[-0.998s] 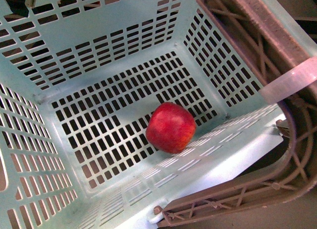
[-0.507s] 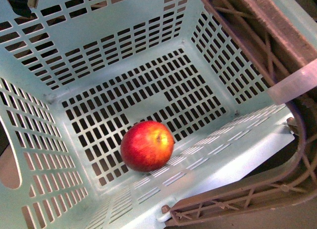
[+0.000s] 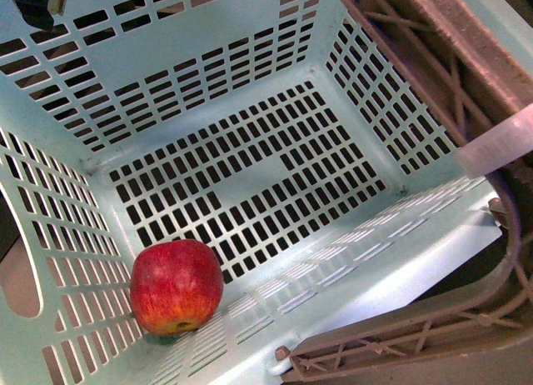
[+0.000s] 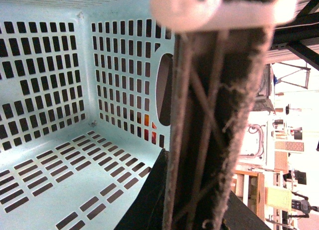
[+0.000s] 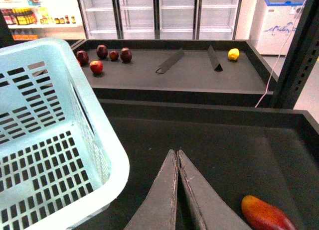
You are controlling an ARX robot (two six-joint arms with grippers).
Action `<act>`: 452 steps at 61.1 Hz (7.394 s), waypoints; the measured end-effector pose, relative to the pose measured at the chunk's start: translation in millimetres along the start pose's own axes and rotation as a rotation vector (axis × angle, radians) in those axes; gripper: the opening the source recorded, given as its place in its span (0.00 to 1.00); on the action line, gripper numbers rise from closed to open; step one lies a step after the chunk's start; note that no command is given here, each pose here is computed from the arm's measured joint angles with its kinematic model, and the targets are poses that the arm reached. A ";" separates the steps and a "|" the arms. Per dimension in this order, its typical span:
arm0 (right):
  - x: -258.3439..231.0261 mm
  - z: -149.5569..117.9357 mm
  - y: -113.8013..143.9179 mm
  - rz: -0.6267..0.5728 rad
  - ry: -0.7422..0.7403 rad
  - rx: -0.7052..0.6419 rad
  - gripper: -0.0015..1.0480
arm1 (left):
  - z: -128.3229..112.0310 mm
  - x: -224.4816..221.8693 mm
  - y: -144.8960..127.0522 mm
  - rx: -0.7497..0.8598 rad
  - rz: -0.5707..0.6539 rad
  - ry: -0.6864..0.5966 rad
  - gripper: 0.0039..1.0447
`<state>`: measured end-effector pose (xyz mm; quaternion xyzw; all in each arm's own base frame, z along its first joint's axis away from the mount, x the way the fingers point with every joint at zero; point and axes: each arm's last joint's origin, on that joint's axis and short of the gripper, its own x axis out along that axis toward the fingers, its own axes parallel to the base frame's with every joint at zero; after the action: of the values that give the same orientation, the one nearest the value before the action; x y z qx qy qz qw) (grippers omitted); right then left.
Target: Pick apple with right arm and hold basket with left
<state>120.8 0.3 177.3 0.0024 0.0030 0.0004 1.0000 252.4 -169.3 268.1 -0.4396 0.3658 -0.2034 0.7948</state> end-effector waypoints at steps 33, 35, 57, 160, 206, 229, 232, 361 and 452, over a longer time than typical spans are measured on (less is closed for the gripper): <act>-10.8 -4.4 0.0 0.001 -0.026 0.000 0.02 | 0.0 0.0 0.0 0.000 0.000 0.000 0.07; -11.3 -4.4 0.0 0.001 -0.026 0.000 0.02 | 0.0 0.0 0.0 0.000 0.000 0.000 0.07; -23.7 -7.6 -0.1 0.001 -0.019 0.000 0.02 | 0.1 -0.1 -0.1 0.002 0.000 -0.001 0.07; -23.9 -7.5 -0.1 0.000 -0.021 -0.002 0.91 | 100.9 -33.4 110.5 -0.581 0.213 -0.523 0.07; -23.9 -7.5 -0.1 0.000 -0.021 -0.002 0.91 | 76.7 -16.8 177.4 -0.736 0.380 -0.490 0.07; -23.9 -7.5 -0.1 0.000 -0.021 -0.002 0.91 | 64.0 -31.2 168.1 -0.748 0.407 -0.456 0.36; -23.9 -7.5 -0.1 0.000 -0.021 -0.001 0.91 | 62.6 -36.1 162.0 -0.738 0.405 -0.449 0.45; -24.0 -7.4 -0.1 0.000 -0.022 -0.001 0.91 | -47.3 -161.3 171.1 0.940 0.421 -0.800 0.03; -24.0 -7.4 -0.1 0.000 -0.022 -0.002 0.91 | -59.6 -169.7 173.8 0.941 0.425 -0.796 0.94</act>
<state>96.8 0.3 170.0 0.0015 -0.0079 0.0006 1.0000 97.2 -0.4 168.5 -0.0045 -0.0060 -0.0019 1.0000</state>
